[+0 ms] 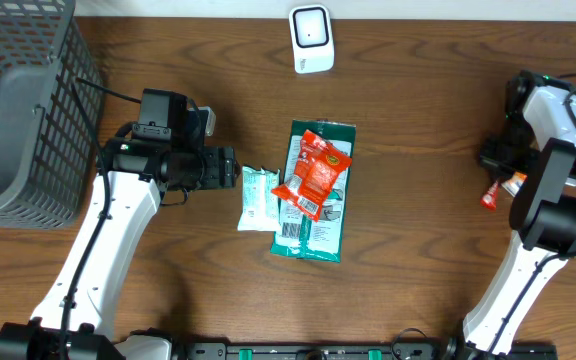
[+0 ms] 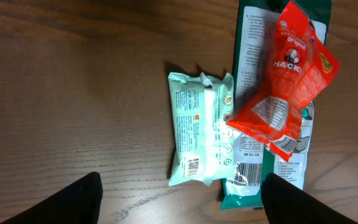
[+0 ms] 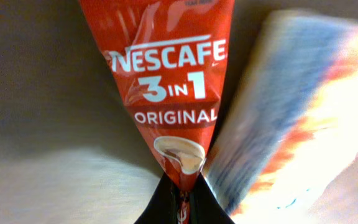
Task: Scan the item barcode
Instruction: 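Move the right gripper left to the red Hacks bag on the pile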
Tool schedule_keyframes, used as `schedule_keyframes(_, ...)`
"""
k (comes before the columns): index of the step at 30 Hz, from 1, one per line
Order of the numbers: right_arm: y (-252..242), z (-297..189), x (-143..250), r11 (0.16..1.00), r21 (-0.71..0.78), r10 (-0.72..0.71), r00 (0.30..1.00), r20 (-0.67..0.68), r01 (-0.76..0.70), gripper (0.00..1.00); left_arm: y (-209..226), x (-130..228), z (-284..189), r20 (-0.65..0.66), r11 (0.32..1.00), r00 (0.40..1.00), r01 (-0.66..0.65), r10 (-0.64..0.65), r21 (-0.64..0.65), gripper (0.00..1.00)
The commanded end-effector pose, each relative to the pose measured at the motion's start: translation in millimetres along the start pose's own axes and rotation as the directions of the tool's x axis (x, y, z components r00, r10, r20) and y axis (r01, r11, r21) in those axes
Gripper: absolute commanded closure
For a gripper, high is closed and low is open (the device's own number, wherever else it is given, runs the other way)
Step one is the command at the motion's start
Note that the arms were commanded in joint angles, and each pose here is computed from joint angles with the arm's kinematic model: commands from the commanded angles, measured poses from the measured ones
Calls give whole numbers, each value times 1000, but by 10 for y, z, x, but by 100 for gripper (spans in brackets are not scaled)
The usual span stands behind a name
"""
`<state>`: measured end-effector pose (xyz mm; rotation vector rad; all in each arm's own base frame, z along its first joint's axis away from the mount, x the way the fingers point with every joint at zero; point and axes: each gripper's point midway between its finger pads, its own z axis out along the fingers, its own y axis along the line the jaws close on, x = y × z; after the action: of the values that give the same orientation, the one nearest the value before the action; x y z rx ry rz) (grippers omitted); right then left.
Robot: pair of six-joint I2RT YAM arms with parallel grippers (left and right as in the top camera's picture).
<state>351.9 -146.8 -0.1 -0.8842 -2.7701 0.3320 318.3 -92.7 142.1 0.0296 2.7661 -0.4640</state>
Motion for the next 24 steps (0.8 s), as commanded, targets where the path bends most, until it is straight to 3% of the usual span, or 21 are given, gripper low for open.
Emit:
schedule_keyframes(1,-284,141,38,995,100,-2,999,-35,5,96,-7,-36,-50,17,1000,1000,2,-2,-4,18)
schedule_keyframes(2,-312,143,35,995,103,-8,999,-38,12,88,-7,-36,-50,17,1000,1000,2,-2,-4,18)
schedule_keyframes(4,-336,152,34,994,96,-45,998,-47,49,54,-7,-36,-50,17,1000,1000,2,-2,-4,18)
schedule_keyframes(7,-310,138,32,995,77,-65,997,-49,68,37,-7,-36,-50,17,1000,1000,2,-2,-4,18)
schedule_keyframes(14,-79,-277,-100,992,-53,-116,993,6,116,32,-7,-36,-50,17,1000,1000,2,-2,-4,18)
schedule_keyframes(18,245,-647,-58,946,-219,-232,972,50,237,27,-7,-37,-50,17,1000,1000,2,-2,-4,18)
schedule_keyframes(21,679,-927,105,839,-422,-333,938,101,343,26,-7,-36,-50,17,1000,1000,2,-2,-4,18)
schedule_keyframes(24,1257,-1284,396,604,-658,-443,876,191,449,27,-7,-36,-50,17,1000,1000,2,-2,-4,18)
